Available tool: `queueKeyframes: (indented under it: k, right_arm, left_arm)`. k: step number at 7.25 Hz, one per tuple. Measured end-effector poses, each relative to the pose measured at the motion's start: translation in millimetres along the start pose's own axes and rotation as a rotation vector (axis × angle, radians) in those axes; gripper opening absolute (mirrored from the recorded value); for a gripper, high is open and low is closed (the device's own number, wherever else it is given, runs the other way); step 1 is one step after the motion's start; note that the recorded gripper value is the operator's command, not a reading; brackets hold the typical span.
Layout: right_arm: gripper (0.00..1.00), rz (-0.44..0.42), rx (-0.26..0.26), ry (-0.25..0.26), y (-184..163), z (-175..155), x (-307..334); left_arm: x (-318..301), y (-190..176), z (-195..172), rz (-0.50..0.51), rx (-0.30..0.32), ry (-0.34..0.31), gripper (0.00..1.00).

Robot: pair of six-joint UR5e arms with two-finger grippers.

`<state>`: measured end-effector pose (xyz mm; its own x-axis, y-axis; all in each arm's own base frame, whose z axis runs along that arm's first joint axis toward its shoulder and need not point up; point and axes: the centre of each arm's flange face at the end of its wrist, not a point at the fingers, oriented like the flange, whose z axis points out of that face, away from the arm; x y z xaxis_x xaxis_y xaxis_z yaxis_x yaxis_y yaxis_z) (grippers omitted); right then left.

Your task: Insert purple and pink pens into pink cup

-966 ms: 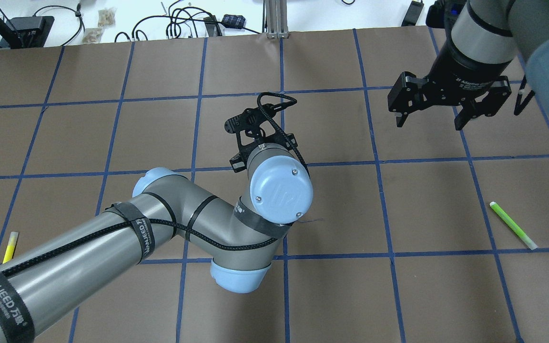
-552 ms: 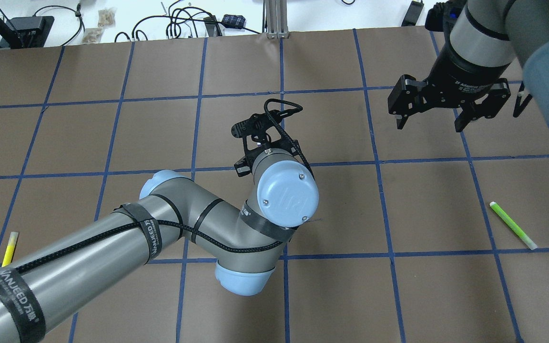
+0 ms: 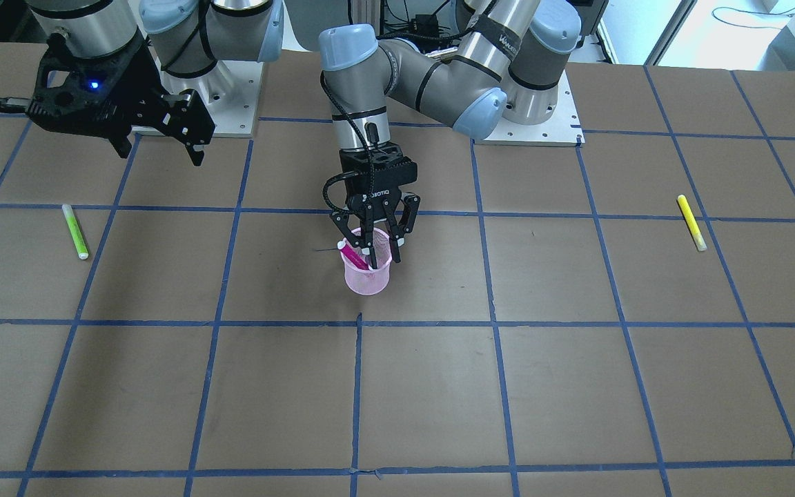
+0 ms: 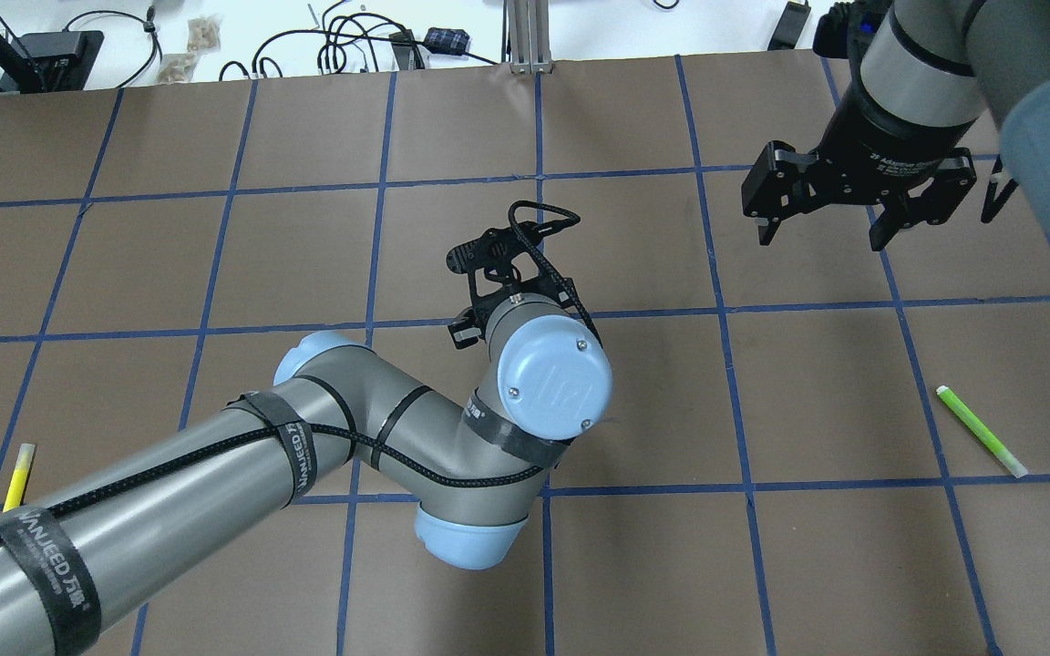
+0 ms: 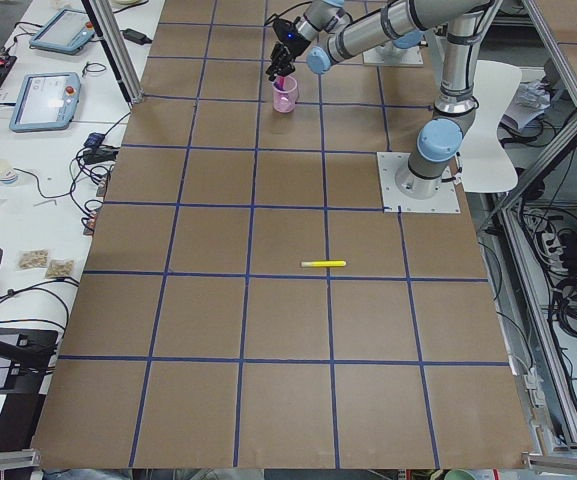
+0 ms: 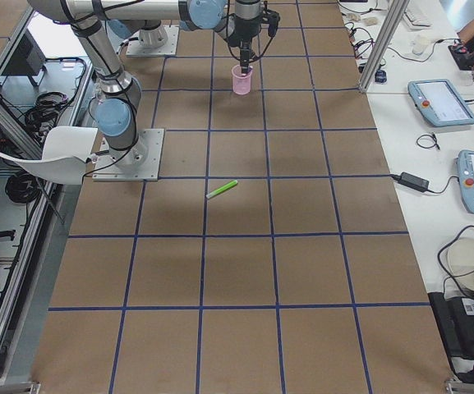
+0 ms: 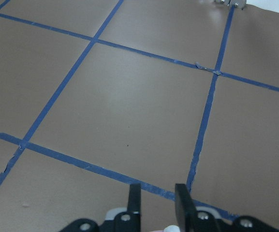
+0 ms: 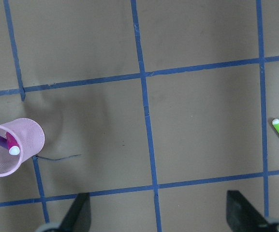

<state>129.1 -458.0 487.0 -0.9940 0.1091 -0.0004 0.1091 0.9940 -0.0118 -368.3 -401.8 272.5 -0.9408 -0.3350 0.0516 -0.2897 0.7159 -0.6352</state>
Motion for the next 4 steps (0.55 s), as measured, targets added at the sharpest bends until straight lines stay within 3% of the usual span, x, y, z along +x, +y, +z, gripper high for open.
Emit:
queueKeyframes:
  k: [3, 4]
  right_arm:
    - [1.00, 0.000, 0.000, 0.000, 0.0, 0.2, 0.0]
    - [1.00, 0.000, -0.001, 0.001, 0.0, 0.4, 0.1]
  left_arm:
    - [1.7, -33.9, -21.1, -0.032, 0.009, 0.065, 1.00]
    - [2.6, -60.2, -29.1, -0.027, -0.024, 0.088, 1.00]
